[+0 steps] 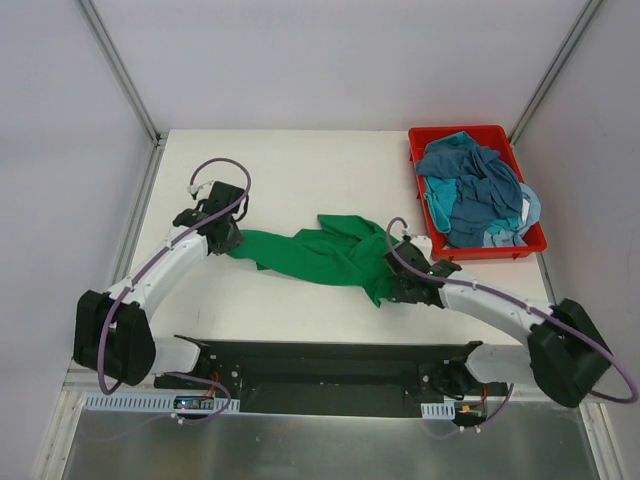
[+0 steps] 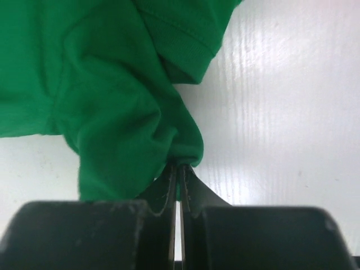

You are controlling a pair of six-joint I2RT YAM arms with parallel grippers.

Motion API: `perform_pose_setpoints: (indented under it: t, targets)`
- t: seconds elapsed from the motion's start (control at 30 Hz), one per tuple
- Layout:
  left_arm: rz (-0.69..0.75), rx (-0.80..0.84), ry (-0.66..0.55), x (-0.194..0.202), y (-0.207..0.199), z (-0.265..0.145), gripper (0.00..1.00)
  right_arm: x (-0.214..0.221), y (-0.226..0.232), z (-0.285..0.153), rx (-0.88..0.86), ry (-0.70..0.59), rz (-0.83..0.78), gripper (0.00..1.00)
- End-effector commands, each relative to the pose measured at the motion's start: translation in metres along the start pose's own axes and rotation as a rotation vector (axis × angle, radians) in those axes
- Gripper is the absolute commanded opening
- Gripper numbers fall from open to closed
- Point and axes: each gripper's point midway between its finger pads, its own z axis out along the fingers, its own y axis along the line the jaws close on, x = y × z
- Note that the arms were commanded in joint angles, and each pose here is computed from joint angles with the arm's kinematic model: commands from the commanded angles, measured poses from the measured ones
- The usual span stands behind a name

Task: Fold and stack the t-shirts
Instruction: Flatten out the tshirt

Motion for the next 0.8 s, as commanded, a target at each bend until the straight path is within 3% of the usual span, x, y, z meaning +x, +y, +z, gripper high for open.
perform_pose_setpoints:
  t: [0.0, 0.27, 0.47, 0.63, 0.77]
  targets:
    - [-0.079, 0.085, -0.124, -0.036, -0.008, -0.037, 0.00, -0.063, -0.002, -0.055, -0.056, -0.284, 0.017, 0.00]
    - [-0.164, 0.257, -0.372, -0.106, -0.016, -0.126, 0.00, -0.156, -0.020, -0.194, -0.173, -0.750, 0.068, 0.00]
    - [-0.214, 0.404, -0.607, -0.157, -0.007, -0.227, 0.00, -0.203, -0.032, -0.301, -0.228, -0.966, 0.066, 0.00]
    - [-0.223, 0.594, -0.796, -0.184, 0.006, -0.333, 0.00, -0.227, -0.031, -0.404, -0.391, -1.121, 0.025, 0.00]
    - [-0.190, 0.779, -0.893, -0.187, 0.008, -0.406, 0.00, -0.227, -0.024, -0.497, -0.626, -1.213, -0.018, 0.00]
